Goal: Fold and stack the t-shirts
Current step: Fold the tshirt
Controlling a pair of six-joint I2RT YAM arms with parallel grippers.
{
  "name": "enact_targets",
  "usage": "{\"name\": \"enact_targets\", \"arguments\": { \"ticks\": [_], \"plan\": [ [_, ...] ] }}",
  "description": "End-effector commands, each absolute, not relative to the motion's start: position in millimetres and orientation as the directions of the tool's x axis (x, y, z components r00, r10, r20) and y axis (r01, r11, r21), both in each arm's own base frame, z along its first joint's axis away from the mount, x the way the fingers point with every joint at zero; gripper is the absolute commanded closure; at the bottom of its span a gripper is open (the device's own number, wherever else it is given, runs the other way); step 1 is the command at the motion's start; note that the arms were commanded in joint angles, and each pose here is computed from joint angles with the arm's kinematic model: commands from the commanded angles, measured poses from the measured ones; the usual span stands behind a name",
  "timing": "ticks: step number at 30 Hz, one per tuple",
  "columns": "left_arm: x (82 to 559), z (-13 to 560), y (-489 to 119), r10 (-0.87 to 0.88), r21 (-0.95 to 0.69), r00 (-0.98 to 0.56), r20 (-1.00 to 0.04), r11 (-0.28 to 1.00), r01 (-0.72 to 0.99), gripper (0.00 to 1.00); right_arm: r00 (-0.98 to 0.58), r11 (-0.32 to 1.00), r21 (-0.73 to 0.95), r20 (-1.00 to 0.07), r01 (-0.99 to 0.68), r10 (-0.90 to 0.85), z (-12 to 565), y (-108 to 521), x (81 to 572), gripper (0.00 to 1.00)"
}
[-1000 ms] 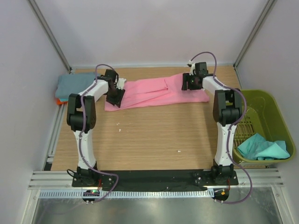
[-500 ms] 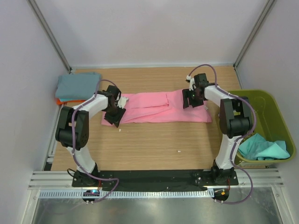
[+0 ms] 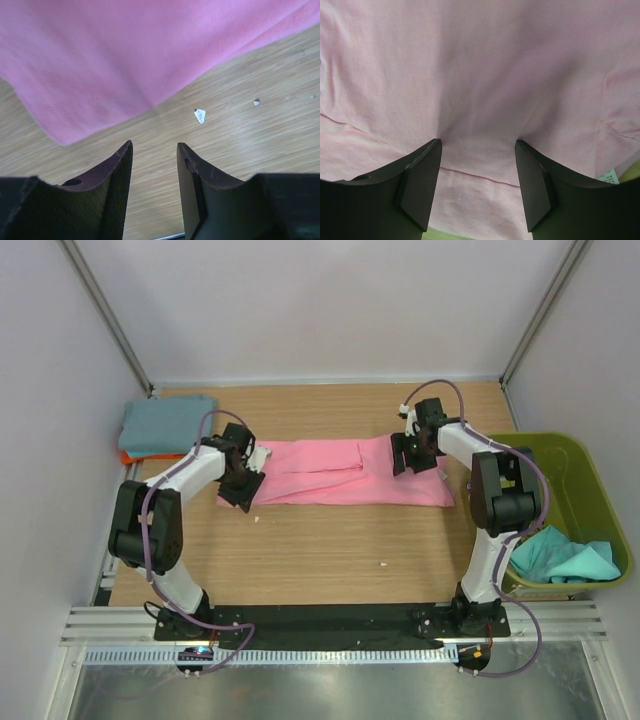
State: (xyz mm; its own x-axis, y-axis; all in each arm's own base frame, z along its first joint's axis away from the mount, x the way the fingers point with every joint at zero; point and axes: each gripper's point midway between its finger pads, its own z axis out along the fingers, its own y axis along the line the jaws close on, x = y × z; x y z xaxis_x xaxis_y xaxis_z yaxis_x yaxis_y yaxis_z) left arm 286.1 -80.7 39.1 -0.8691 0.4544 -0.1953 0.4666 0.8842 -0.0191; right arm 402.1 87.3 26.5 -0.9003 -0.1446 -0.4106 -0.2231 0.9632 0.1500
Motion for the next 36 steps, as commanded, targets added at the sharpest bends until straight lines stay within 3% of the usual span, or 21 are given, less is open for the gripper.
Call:
{"name": "enact_targets", "arguments": {
  "ticks": [1, 8, 17, 21, 22, 24, 26, 27, 29, 36],
  "plan": [
    [317, 64, -87, 0.466, 0.025, -0.834, -0.295, 0.876, 0.481, 0.58, -0.881, 0.966, 0.126, -0.449, -0.225, -0.147, 33, 88, 422, 0.33],
    [361, 55, -97, 0.473, 0.045, -0.818, -0.328, 0.873, 0.486, 0.58, -0.886, 0.967, 0.118, -0.436, -0.227, -0.155, 21, 87, 425, 0.33],
    [371, 19, -97, 0.478, 0.053, -0.832, -0.283, 0.874, 0.484, 0.59, -0.873, 0.966, 0.115, -0.462, -0.233, -0.156, 16, 93, 460, 0.33],
    [365, 17, -99, 0.511, 0.094, -0.816, -0.27, 0.858, 0.506, 0.6, -0.828, 0.965, 0.098, -0.54, -0.243, -0.153, 28, 101, 513, 0.33],
    [364, 16, -101, 0.521, 0.101, -0.81, -0.269, 0.852, 0.514, 0.6, -0.846, 0.965, 0.097, -0.508, -0.244, -0.163, 8, 104, 517, 0.33],
    [358, 13, -109, 0.556, 0.119, -0.793, -0.251, 0.83, 0.545, 0.6, -0.808, 0.963, 0.073, -0.562, -0.259, -0.174, 21, 111, 549, 0.33],
    [349, 10, -117, 0.586, 0.13, -0.776, -0.234, 0.81, 0.572, 0.6, -0.813, 0.959, 0.066, -0.549, -0.275, -0.196, 0, 120, 560, 0.33],
    [347, 10, -121, 0.597, 0.137, -0.769, -0.229, 0.802, 0.582, 0.6, -0.778, 0.958, 0.055, -0.597, -0.283, -0.195, 17, 125, 580, 0.33],
    [337, 14, -132, 0.639, 0.164, -0.737, -0.22, 0.769, 0.617, 0.6, -0.779, 0.955, 0.046, -0.591, -0.292, -0.21, -2, 136, 589, 0.32],
    [300, 21, -154, 0.744, 0.244, -0.644, -0.178, 0.668, 0.703, 0.6, -0.643, 0.925, -0.065, -0.701, -0.373, -0.309, 35, 174, 626, 0.28]
  ]
}}
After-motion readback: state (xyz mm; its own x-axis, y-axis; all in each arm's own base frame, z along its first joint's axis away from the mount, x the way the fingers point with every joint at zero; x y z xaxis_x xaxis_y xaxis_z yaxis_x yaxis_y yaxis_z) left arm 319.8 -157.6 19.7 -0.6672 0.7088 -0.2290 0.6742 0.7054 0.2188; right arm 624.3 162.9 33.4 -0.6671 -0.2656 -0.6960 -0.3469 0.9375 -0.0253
